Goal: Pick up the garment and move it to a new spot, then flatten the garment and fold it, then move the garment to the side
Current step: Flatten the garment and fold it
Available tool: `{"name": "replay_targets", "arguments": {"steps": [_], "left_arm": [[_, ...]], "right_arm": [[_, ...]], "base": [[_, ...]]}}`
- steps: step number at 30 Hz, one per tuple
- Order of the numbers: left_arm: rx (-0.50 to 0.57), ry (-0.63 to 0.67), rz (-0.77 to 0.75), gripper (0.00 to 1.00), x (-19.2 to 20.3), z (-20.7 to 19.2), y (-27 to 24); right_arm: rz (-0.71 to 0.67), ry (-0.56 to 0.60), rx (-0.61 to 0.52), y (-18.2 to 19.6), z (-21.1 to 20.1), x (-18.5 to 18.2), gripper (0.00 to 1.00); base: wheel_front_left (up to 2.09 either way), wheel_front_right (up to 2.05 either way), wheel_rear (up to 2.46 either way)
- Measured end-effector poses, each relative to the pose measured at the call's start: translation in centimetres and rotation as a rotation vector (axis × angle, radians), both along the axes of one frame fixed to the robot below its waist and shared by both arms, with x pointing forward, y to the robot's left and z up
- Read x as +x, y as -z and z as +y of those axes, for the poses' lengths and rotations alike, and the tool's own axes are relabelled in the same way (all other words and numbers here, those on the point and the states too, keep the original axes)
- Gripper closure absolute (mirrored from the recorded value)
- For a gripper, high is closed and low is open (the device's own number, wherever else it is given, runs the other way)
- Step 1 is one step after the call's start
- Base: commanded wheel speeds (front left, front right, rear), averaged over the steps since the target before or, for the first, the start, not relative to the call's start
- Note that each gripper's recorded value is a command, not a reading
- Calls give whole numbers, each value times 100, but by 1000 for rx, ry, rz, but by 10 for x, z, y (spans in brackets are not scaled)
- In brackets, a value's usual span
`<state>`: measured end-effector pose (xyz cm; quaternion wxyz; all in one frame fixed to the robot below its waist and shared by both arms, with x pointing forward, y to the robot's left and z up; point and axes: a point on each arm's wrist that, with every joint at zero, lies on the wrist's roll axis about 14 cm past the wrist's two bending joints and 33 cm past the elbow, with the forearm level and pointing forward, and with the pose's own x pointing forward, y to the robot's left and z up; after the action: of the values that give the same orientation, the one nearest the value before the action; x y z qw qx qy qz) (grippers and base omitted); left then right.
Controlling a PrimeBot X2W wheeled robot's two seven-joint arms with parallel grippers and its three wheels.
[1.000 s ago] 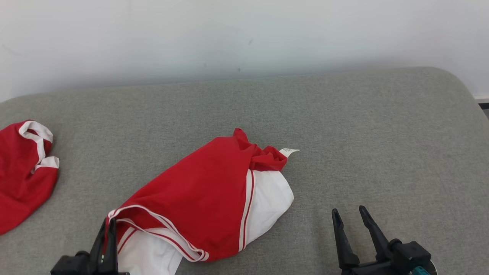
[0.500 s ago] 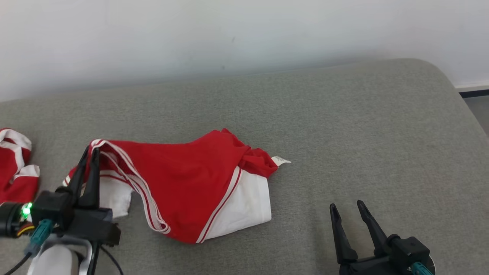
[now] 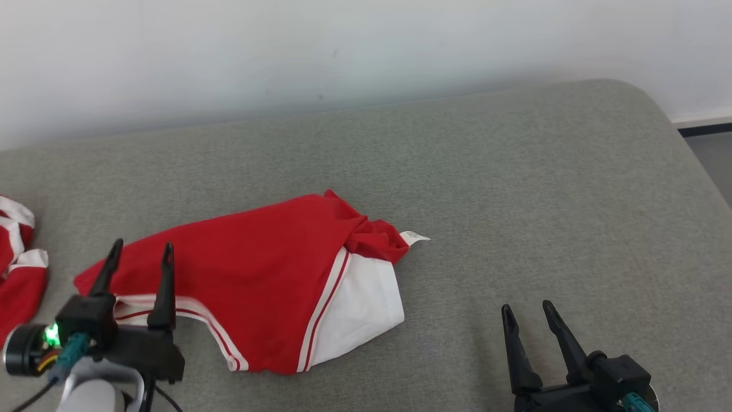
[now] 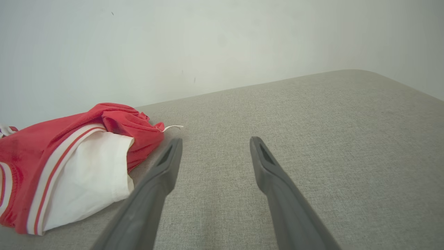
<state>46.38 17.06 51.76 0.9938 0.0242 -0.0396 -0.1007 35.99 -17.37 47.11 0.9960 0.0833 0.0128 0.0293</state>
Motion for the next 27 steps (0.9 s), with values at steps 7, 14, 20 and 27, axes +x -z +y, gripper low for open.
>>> {"name": "replay_targets", "arguments": {"steps": [7,14,20,27], "left_arm": [[-45,-74,61,0,-40,19,25],[-121,-9,141,0,-75,-18,50],[-173,34,230,0,-83,-41,75],[-190,86,354,0,-92,-65,109]], "right_arm": [[6,-46,7,3,15,4,0],[1,-83,11,1,27,7,0],[-2,-83,10,0,27,5,0],[7,-37,6,2,12,0,0]], "base": [[0,0,0],[0,0,0],[0,0,0],[0,0,0]]}}
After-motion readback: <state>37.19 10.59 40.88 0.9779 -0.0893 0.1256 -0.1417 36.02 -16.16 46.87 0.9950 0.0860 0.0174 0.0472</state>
